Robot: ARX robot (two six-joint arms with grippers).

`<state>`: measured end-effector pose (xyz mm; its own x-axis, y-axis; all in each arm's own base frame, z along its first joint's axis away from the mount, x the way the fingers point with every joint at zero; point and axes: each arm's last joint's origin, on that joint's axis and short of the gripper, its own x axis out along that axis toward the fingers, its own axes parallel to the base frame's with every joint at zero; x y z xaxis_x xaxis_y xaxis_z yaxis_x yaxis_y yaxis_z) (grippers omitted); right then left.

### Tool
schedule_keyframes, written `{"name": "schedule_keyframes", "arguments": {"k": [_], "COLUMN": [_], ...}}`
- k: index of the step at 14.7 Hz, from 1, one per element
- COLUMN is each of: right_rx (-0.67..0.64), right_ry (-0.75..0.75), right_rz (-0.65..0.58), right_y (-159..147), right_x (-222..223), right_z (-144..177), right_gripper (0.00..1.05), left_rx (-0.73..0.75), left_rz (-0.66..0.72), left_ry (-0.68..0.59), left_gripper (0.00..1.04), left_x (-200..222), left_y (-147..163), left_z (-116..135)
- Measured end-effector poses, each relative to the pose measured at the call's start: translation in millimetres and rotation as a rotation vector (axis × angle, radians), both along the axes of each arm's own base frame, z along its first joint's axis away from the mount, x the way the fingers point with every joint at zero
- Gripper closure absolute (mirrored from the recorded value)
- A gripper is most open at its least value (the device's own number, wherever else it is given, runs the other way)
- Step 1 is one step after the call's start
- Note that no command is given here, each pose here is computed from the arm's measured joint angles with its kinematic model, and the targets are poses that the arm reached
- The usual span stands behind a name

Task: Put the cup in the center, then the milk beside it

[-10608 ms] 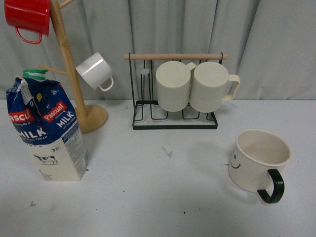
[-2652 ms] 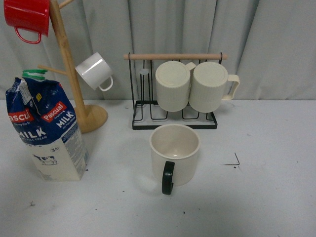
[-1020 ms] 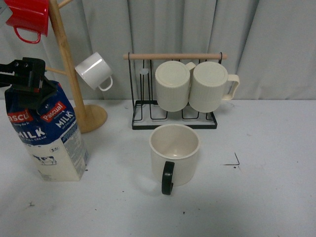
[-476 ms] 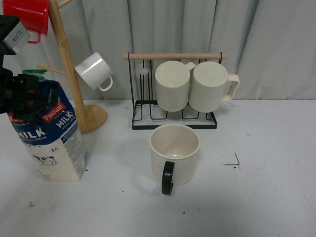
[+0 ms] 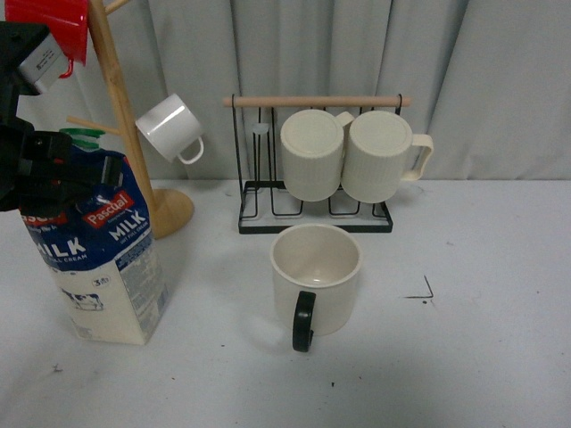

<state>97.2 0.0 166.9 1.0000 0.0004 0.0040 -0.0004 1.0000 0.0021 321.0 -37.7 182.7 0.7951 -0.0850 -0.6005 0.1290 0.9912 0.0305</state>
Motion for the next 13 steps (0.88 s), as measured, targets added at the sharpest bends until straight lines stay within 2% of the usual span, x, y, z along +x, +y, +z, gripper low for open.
{"name": "schedule_keyframes", "arguments": {"k": [3, 7, 13], "right_rx": [0.000, 0.000, 0.000], "right_ry": [0.000, 0.000, 0.000], "right_rz": [0.000, 0.000, 0.000], "right_y": [0, 0, 0], "right_x": [0, 0, 0], "right_z": [0, 0, 0], "right_gripper": [0.07, 0.07, 0.07], "left_rx": [-0.017, -0.049, -0.013], "left_rz": [-0.038, -0.039, -0.006], "left_ry": [-0.015, -0.115, -0.106], "left_gripper": [1.01, 1.01, 1.01], "left_x": [-5, -1, 1], "left_y": [-21, -43, -70], "left_z": [9, 25, 5]}}
